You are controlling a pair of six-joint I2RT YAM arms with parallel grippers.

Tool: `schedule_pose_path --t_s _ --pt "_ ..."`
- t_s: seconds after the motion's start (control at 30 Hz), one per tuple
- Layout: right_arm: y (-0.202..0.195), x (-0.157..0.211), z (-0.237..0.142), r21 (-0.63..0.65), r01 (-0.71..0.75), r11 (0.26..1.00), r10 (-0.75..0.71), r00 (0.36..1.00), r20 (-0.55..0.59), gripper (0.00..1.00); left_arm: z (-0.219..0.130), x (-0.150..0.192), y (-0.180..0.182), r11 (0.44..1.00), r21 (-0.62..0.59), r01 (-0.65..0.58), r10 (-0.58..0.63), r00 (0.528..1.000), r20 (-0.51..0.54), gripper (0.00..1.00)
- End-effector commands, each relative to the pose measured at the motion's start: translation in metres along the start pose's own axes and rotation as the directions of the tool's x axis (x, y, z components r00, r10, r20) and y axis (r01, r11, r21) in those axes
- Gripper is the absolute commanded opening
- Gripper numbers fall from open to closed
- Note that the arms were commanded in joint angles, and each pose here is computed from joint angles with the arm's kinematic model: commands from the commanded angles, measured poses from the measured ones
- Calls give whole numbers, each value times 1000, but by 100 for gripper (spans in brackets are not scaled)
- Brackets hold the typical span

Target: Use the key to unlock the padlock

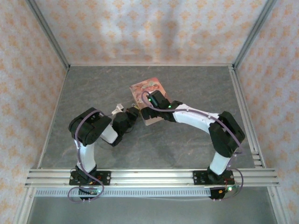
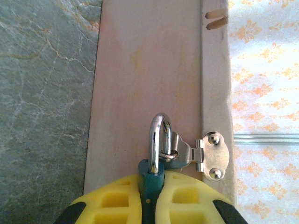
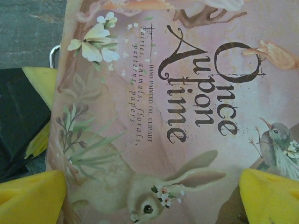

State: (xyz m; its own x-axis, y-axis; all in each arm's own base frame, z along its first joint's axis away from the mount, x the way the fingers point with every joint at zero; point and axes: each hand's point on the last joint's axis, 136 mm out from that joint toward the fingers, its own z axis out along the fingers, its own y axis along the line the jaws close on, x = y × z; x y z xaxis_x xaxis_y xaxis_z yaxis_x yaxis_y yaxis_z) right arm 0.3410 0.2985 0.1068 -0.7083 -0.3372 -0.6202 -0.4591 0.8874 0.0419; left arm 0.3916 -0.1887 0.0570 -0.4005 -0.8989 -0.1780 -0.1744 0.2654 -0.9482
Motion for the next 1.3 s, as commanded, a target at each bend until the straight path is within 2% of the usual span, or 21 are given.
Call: schedule_pose_path --t_s 0.0,0.13,0.33,0.47,0.6,0.7,0.77,0.93,1.03,1.13,1.2,1.27 --pt "0 67 9 29 96 995 -86 966 -245 91 7 2 -2 1000 5 23 -23 1000 0 0" --pt "3 94 16 58 188 980 -160 931 -327 90 11 7 -5 1000 -5 10 -11 999 -32 0" --pt "19 81 7 5 152 988 -145 952 -270 97 18 23 -9 1000 -9 -10 9 995 -100 0" --pt "1 93 19 92 234 968 -189 920 -344 95 19 27 -11 1000 -3 -10 9 994 -113 0" --pt "2 107 25 84 229 970 -179 903 -391 95 21 32 -13 999 -14 -44 41 989 -142 0" --pt "9 107 25 50 196 979 -165 915 -369 96 20 37 -15 998 -21 -66 62 985 -160 0" --pt "-2 109 26 109 224 968 -164 902 -398 95 20 38 -15 998 -19 -60 56 985 -162 0" --pt "-13 120 28 152 251 956 -160 880 -446 95 23 45 -13 997 -44 -62 52 978 -203 0" --pt "-23 137 31 165 244 956 -130 852 -506 94 19 36 -6 996 -60 -63 51 982 -183 0" --pt "-33 159 35 166 224 960 -93 818 -568 92 14 13 -7 993 -96 -67 50 984 -170 0" --pt "-32 170 37 155 211 965 -80 802 -592 91 14 7 -5 983 -152 -104 67 970 -232 0" --pt "-33 174 39 156 207 966 -72 791 -607 91 15 18 2 931 -267 -249 125 905 -407 0"
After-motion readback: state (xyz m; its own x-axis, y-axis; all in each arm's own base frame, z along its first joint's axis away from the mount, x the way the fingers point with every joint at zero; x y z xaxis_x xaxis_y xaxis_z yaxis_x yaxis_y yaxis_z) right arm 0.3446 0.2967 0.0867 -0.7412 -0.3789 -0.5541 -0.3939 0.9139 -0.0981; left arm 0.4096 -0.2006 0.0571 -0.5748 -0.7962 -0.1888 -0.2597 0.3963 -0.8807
